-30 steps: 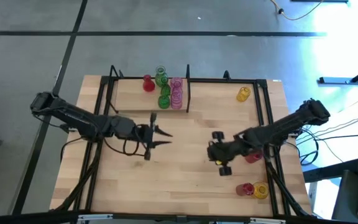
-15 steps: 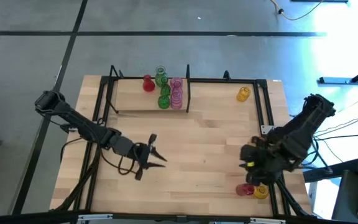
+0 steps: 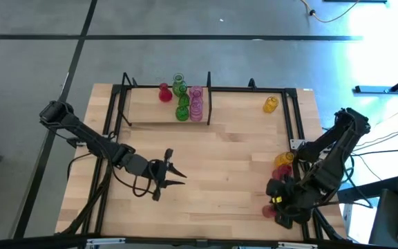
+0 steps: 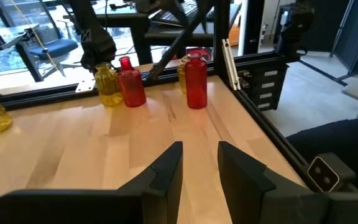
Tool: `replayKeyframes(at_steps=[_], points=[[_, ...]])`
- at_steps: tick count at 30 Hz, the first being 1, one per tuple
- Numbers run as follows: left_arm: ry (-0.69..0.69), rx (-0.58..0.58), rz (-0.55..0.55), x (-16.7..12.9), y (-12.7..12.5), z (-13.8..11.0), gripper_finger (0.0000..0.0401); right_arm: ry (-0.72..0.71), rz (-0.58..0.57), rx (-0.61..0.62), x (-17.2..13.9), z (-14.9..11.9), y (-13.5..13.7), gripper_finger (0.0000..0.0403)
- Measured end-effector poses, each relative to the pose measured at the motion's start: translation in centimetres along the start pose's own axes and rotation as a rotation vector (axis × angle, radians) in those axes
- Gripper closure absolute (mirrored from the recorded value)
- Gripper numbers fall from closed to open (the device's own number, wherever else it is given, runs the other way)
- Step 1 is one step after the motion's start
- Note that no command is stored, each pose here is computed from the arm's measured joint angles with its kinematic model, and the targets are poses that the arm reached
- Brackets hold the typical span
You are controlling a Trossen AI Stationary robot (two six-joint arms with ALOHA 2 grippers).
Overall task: Sort vases onto shelf
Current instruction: Put the bottom red vase on the shelf aligned with the other red vase
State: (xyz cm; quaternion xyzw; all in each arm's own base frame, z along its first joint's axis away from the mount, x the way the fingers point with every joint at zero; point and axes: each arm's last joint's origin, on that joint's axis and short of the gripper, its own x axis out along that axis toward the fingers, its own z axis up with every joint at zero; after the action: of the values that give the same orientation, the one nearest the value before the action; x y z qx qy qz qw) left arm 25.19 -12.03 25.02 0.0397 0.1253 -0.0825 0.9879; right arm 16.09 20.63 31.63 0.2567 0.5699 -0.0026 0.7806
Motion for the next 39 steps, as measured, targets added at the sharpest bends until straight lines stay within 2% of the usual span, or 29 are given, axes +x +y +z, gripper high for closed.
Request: replayKeyframes(at_steps=[8,16,20,25,33,39], points=[[0.0,-0.075,-0.013,0.7,-0.6,-0.5,0.0307,0.058,0.084,-0.018,1.1,-0.9,1.7,0.0295],[-0.017,-0.171,-0.059,2.5,-2.6,-1.0,0.0307,0.065,0.096,-0.047,-1.3,-1.3,4.1,0.0295],[-0.018,-0.169,-0.086,2.7,-3.8,-0.8,0.0307,0.095,-0.015,-0.014,-2.1,-2.5,3.9,0.0295],[-0.016,-0.164,-0.073,2.7,-4.2,-0.8,0.0307,0.126,-0.178,0.048,-1.4,-3.9,2.5,0.0295],[-0.016,-0.167,-0.047,2.8,-3.7,-0.8,0.0307,0.169,-0.205,0.07,0.1,-4.4,1.9,0.0295],[-0.009,-0.161,-0.037,2.9,-3.4,-0.9,0.0307,0.113,-0.199,0.038,0.2,-3.8,1.9,0.0295]])
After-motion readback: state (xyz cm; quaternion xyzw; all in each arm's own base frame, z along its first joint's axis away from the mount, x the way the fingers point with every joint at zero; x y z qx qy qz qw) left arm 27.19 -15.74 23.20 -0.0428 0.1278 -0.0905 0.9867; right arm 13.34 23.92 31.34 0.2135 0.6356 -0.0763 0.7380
